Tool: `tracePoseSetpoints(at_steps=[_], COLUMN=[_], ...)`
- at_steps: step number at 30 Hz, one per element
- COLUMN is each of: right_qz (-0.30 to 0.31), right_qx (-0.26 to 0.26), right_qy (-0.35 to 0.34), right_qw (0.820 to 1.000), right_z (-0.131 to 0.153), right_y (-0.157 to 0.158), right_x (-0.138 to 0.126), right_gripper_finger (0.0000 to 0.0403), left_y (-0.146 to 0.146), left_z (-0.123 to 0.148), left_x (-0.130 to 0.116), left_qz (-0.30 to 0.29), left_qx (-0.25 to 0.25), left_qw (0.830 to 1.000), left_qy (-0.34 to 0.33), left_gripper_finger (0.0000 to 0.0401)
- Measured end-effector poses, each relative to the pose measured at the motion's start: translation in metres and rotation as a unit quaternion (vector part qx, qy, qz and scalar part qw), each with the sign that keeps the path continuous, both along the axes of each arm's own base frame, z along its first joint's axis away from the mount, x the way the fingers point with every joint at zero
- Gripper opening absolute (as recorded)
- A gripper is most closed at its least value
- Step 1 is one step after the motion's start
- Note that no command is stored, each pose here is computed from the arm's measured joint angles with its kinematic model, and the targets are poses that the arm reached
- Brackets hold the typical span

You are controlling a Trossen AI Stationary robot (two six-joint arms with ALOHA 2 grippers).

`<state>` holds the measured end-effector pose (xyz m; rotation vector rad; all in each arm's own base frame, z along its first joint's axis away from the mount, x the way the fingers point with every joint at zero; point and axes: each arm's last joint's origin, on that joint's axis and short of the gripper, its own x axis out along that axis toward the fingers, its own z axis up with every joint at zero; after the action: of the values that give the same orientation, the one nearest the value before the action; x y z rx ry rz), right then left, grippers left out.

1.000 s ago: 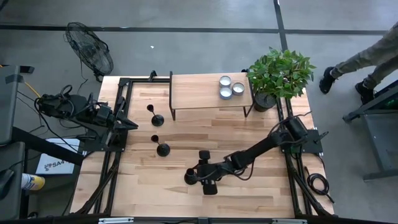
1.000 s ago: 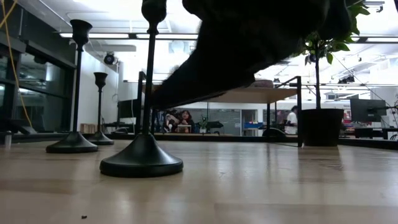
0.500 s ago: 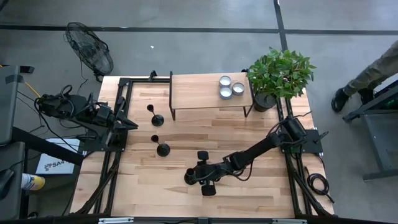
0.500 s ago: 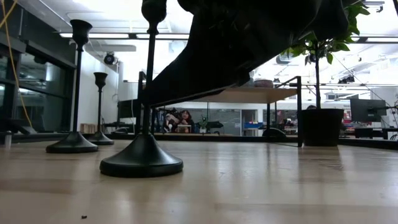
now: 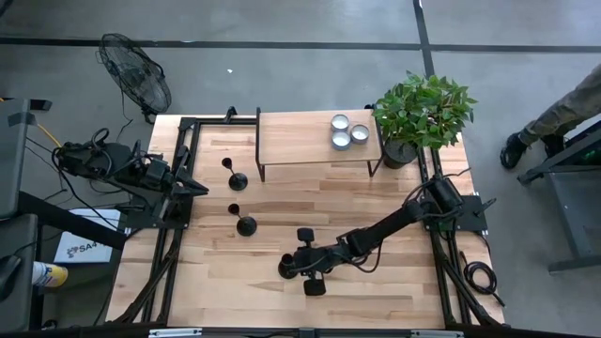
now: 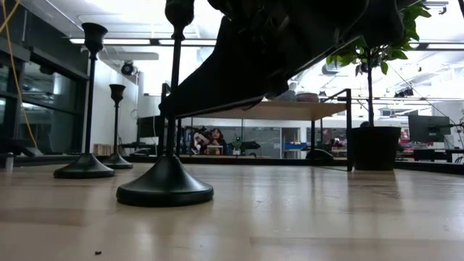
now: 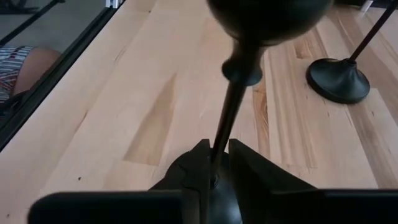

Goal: Pick & Place candle stick holders
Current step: Put the black candle holder on the shelf

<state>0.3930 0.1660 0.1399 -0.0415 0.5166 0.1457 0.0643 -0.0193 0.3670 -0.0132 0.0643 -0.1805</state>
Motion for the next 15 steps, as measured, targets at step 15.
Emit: tracePoseSetpoints(at_steps=[15], right_qz=[-0.008], right_qx=[0.005], right_qy=[0.0], right_qw=[1.0], right_z=[0.0002], right_y=[-0.0003], right_x=[0.0001], right_gripper_finger=[0.0009], left_y=[0.0], left_z=[0.0], left_x=[0.0001], left_qz=[0.0], left_qx=[0.0], left_qw=[1.0], left_qy=[0.0], left_gripper_finger=[0.0026])
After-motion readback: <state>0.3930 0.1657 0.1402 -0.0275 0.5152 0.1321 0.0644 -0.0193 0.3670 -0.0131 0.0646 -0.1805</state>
